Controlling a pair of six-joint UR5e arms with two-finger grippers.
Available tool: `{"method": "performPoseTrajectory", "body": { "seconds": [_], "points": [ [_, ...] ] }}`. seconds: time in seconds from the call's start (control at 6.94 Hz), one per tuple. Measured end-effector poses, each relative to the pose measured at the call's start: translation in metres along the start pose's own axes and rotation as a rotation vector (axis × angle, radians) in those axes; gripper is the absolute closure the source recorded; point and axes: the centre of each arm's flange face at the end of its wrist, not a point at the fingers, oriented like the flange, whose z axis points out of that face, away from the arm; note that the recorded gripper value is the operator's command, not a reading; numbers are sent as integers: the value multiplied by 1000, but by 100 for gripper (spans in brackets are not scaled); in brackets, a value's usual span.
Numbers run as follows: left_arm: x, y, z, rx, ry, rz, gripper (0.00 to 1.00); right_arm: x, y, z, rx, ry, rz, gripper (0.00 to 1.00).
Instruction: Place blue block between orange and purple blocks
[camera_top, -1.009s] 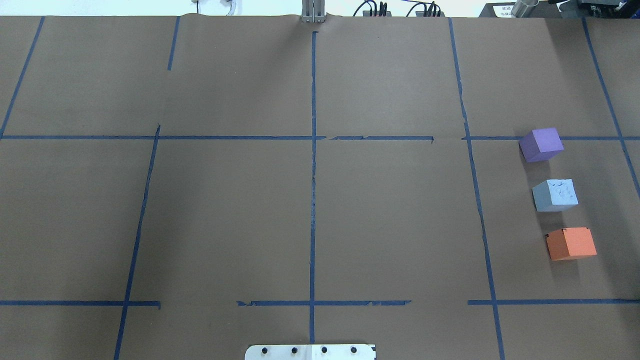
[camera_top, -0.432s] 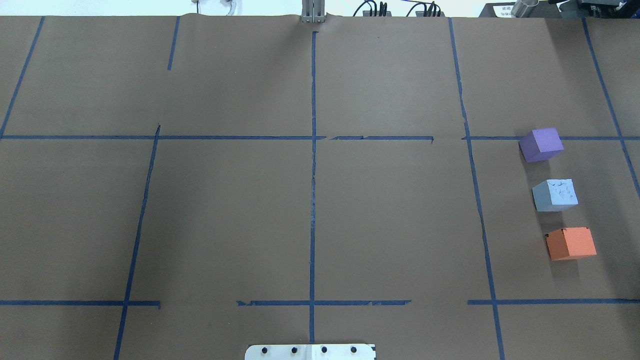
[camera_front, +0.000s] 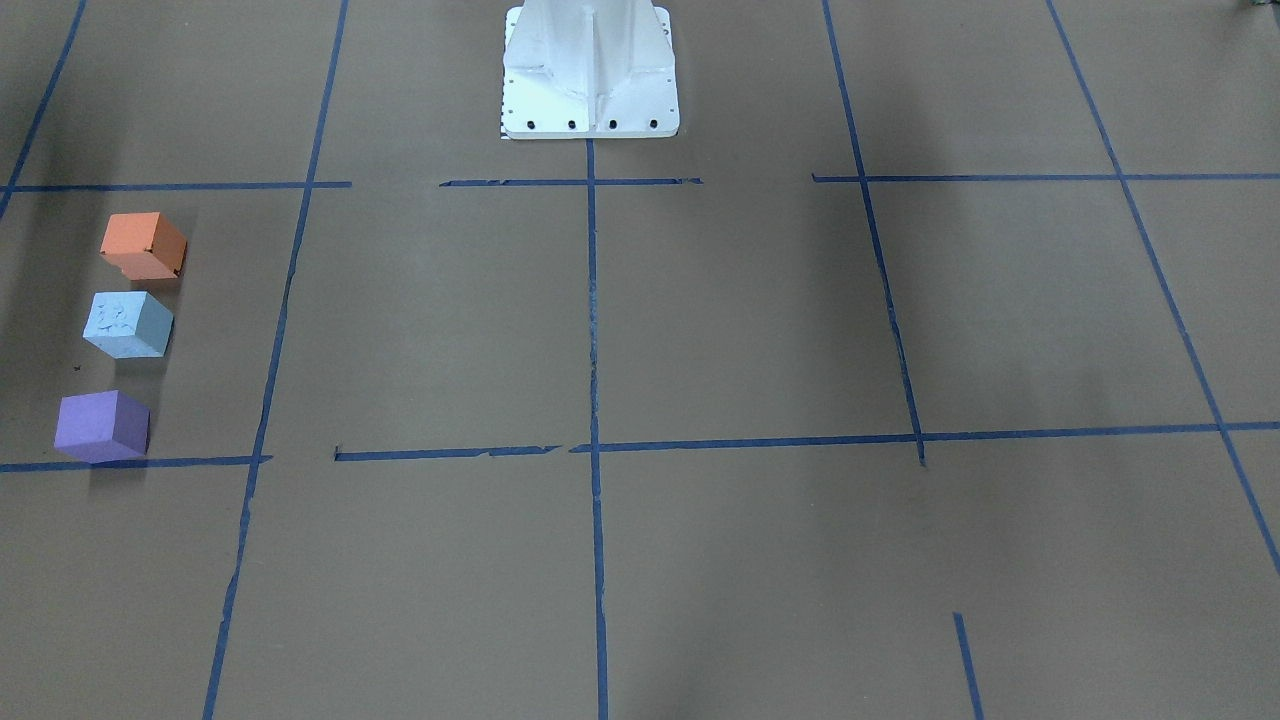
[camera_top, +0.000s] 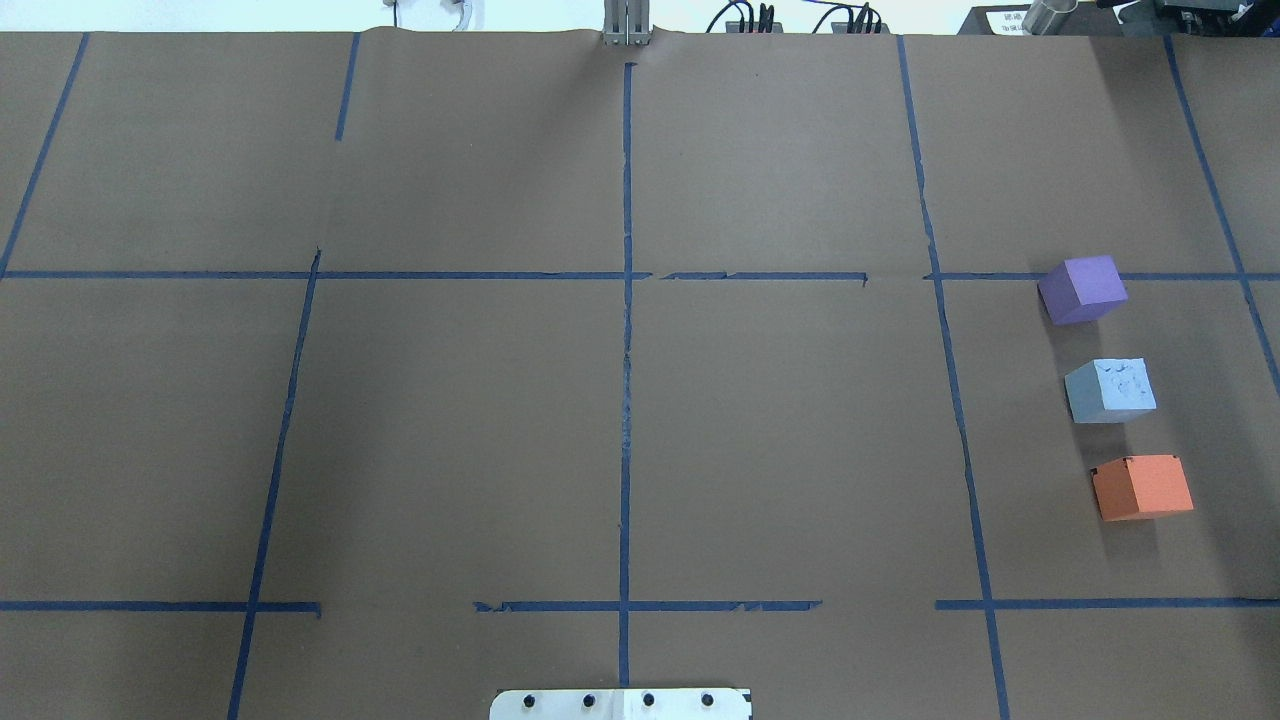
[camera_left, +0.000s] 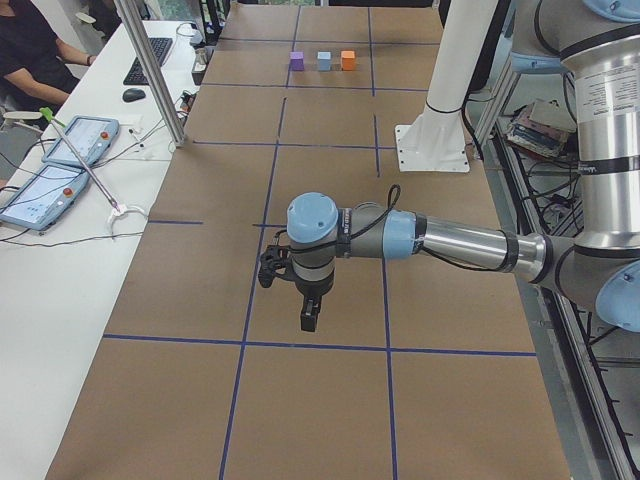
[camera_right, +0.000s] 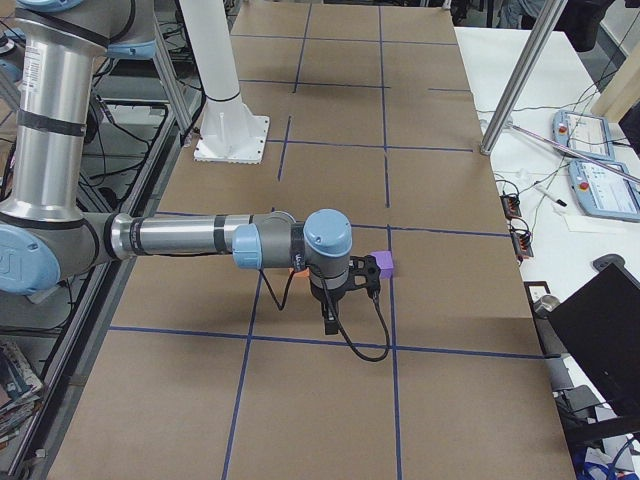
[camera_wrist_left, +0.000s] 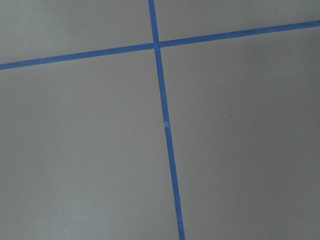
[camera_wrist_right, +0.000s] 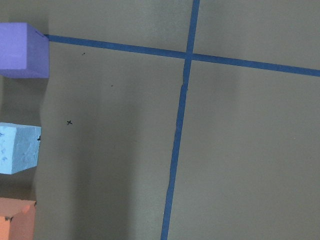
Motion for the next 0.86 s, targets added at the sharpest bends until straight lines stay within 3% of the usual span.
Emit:
{"method": "performPoseTrajectory", "body": {
  "seconds": [0.86],
  "points": [
    [-4, -6, 4, -2, -6, 0, 0, -6, -2, 6, -13, 2, -13, 0]
  ]
}}
